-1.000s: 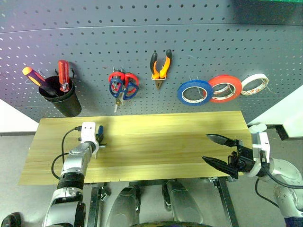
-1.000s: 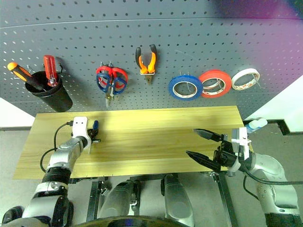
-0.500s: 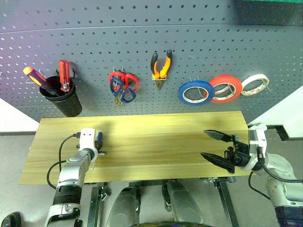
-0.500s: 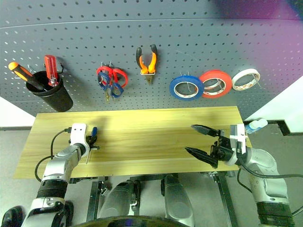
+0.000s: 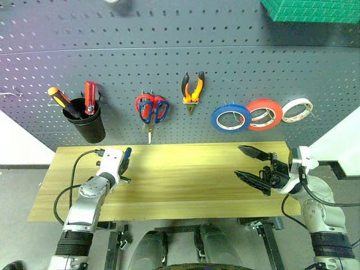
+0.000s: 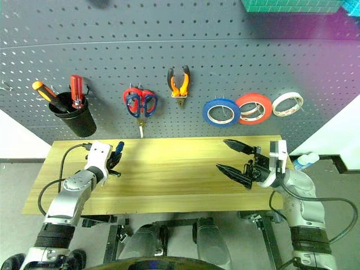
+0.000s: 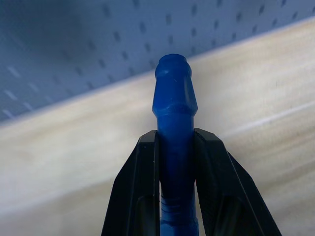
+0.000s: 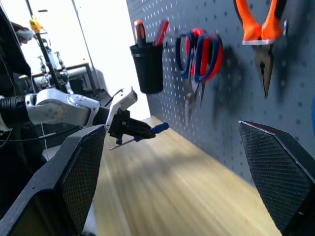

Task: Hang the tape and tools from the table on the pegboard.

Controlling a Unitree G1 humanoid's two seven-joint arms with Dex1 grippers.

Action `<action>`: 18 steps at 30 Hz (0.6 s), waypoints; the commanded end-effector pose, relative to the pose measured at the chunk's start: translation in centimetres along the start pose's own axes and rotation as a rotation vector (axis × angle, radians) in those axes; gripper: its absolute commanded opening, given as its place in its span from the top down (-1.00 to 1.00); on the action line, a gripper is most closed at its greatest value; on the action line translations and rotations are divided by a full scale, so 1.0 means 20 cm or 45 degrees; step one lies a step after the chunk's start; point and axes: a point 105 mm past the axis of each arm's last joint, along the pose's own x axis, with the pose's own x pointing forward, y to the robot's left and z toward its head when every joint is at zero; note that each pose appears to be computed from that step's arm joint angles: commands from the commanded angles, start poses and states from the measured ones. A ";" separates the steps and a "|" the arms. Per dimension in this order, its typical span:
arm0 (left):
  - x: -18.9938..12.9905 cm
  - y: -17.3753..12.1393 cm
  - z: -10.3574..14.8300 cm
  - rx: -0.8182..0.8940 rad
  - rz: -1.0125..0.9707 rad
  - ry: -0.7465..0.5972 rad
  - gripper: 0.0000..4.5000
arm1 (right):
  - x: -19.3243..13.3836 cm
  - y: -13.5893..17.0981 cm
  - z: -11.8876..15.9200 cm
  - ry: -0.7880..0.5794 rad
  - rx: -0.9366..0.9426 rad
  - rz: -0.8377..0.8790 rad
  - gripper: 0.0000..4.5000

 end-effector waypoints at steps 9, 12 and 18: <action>-0.07 0.01 0.24 0.148 0.050 -0.345 0.73 | 0.00 -0.08 0.06 -0.085 -0.026 0.035 -1.00; -0.11 0.03 0.31 0.191 0.085 -0.454 0.73 | 0.00 -0.09 0.05 -0.095 -0.008 0.046 -1.00; -0.22 0.05 0.46 0.270 0.137 -0.670 0.73 | 0.00 -0.12 0.04 -0.105 -0.002 0.050 -1.00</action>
